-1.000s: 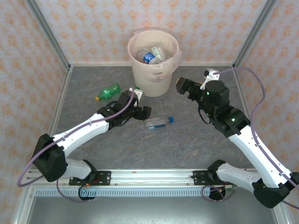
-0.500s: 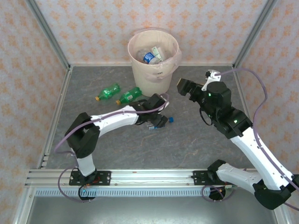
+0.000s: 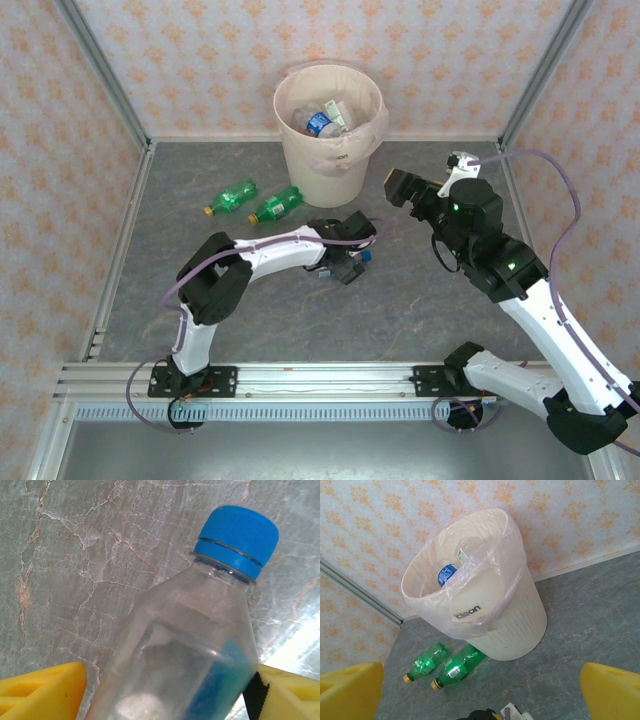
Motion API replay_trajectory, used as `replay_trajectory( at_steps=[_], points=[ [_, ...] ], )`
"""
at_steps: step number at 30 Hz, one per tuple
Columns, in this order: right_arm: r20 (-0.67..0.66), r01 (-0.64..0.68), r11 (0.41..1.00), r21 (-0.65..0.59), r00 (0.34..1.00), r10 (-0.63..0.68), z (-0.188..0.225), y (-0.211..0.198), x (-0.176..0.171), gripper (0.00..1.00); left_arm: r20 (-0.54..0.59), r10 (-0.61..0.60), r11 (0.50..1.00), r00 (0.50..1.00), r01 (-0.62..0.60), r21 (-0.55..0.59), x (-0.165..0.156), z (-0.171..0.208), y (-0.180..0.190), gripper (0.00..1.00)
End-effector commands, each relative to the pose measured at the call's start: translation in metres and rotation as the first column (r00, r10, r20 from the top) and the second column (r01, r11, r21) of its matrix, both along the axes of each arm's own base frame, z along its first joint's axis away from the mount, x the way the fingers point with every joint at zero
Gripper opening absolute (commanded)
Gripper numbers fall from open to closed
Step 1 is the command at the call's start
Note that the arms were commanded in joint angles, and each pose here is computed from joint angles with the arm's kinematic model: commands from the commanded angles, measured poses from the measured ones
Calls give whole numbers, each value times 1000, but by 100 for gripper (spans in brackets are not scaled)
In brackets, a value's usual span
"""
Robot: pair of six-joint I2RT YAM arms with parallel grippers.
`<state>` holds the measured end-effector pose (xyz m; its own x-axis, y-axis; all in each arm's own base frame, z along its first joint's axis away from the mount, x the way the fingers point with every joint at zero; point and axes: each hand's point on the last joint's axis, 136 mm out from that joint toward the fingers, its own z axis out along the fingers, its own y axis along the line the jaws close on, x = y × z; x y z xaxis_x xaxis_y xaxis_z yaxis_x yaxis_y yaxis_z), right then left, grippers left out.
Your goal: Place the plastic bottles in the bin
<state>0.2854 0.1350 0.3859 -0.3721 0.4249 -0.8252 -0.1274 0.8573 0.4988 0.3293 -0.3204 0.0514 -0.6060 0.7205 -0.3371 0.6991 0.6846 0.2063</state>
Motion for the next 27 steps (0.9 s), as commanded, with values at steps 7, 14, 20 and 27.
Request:
replay_trajectory(
  at_steps=[7,14,20,27],
  points=[
    [-9,17,1000,6,1000,-17,-1,-4,-4,100,-29,-47,996,998,49,81,2,-12,-3,72],
    [-5,29,1000,7,1000,-29,-1,-7,-4,100,-27,-32,998,999,34,48,-2,-6,-3,50],
    [-4,38,999,6,999,-38,-2,-7,-2,100,20,5,998,1000,-4,-64,-4,31,-7,48],
    [14,87,996,11,996,-87,4,-16,0,100,91,77,968,993,-52,-247,-10,95,-7,48]
  ],
)
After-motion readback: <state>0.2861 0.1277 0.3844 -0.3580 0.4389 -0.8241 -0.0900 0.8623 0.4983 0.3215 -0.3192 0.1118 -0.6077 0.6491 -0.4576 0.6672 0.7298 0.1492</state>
